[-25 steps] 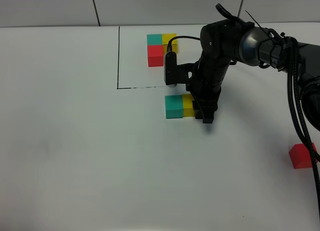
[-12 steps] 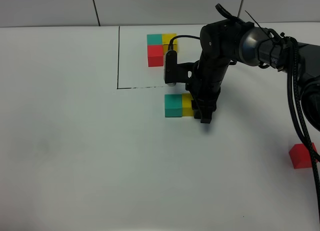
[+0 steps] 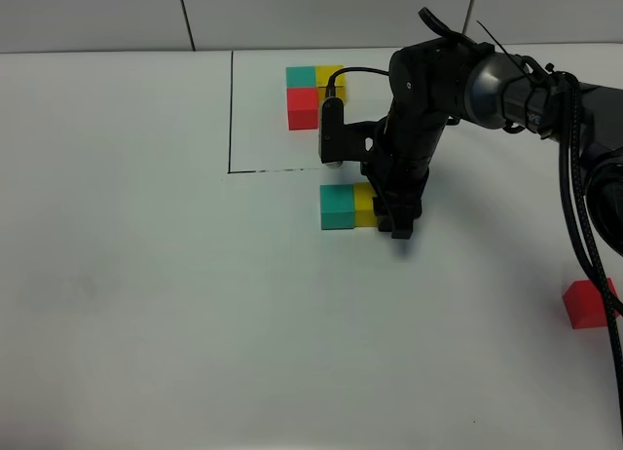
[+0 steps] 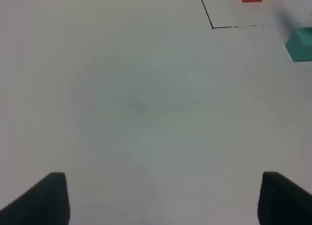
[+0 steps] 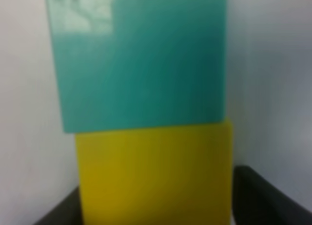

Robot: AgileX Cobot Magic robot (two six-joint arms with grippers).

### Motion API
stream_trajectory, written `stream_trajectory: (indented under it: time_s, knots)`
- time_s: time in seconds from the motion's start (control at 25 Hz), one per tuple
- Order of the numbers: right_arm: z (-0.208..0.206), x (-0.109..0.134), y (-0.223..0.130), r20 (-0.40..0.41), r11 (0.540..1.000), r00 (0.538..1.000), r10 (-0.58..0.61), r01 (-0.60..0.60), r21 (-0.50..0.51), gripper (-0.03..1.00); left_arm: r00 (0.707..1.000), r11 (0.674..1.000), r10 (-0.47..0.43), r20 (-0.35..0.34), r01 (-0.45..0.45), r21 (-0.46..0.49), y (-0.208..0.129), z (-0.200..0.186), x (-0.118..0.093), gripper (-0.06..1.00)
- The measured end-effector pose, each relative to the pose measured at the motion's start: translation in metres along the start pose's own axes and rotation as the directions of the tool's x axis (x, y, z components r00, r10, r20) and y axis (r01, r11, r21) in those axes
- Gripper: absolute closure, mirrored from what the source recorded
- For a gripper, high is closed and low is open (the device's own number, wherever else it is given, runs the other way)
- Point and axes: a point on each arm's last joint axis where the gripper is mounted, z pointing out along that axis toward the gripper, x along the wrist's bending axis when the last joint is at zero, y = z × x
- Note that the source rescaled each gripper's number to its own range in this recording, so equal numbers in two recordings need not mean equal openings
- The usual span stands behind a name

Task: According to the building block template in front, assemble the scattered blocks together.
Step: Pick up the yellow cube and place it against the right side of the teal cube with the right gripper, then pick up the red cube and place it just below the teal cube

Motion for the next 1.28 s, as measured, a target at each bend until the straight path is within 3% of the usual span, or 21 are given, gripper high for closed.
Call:
stream_trajectory:
  time_s: [0.16,0.28,0.52,0.68,0.88,1.04,1.16,1.28]
  knots:
    - [-0.003,-0.005,0.000,0.047,1.000,0.999,-0.007,0.007,0.002,0.40,1.000,1.000,0.000,0.000,0.000,0.000,0.000,0.000,0.000,0.24]
    - [-0.005,-0.006,-0.001,0.058,1.000,0.998,0.031,-0.031,-0.004,0.25,1.000,1.000,0.000,0.000,0.000,0.000,0.000,0.000,0.000,0.24]
    - [-0.008,-0.005,-0.018,-0.003,0.988,0.989,0.149,-0.149,0.036,0.20,1.000,1.000,0.000,0.000,0.000,0.000,0.000,0.000,0.000,0.24]
    - [-0.016,-0.005,-0.039,-0.041,0.958,0.959,0.280,-0.277,0.075,0.20,1.000,1.000,0.000,0.000,0.000,0.000,0.000,0.000,0.000,0.24]
    - [-0.042,0.001,-0.062,-0.003,0.910,0.912,0.411,-0.410,0.063,0.20,1.000,1.000,0.000,0.000,0.000,0.000,0.000,0.000,0.000,0.24]
    - [-0.067,0.015,-0.082,0.038,0.820,0.820,0.571,-0.572,0.034,0.20,1.000,1.000,0.000,0.000,0.000,0.001,0.000,0.000,0.000,0.24]
    - [-0.077,0.034,-0.102,0.051,0.700,0.700,0.712,-0.714,0.028,0.20,1.000,1.000,0.000,0.000,0.000,0.001,0.000,0.000,0.000,0.24]
    - [-0.087,0.055,-0.122,0.080,0.553,0.550,0.831,-0.833,-0.020,0.20,1.000,1.000,0.000,0.000,0.000,0.001,0.000,0.000,0.000,0.24]
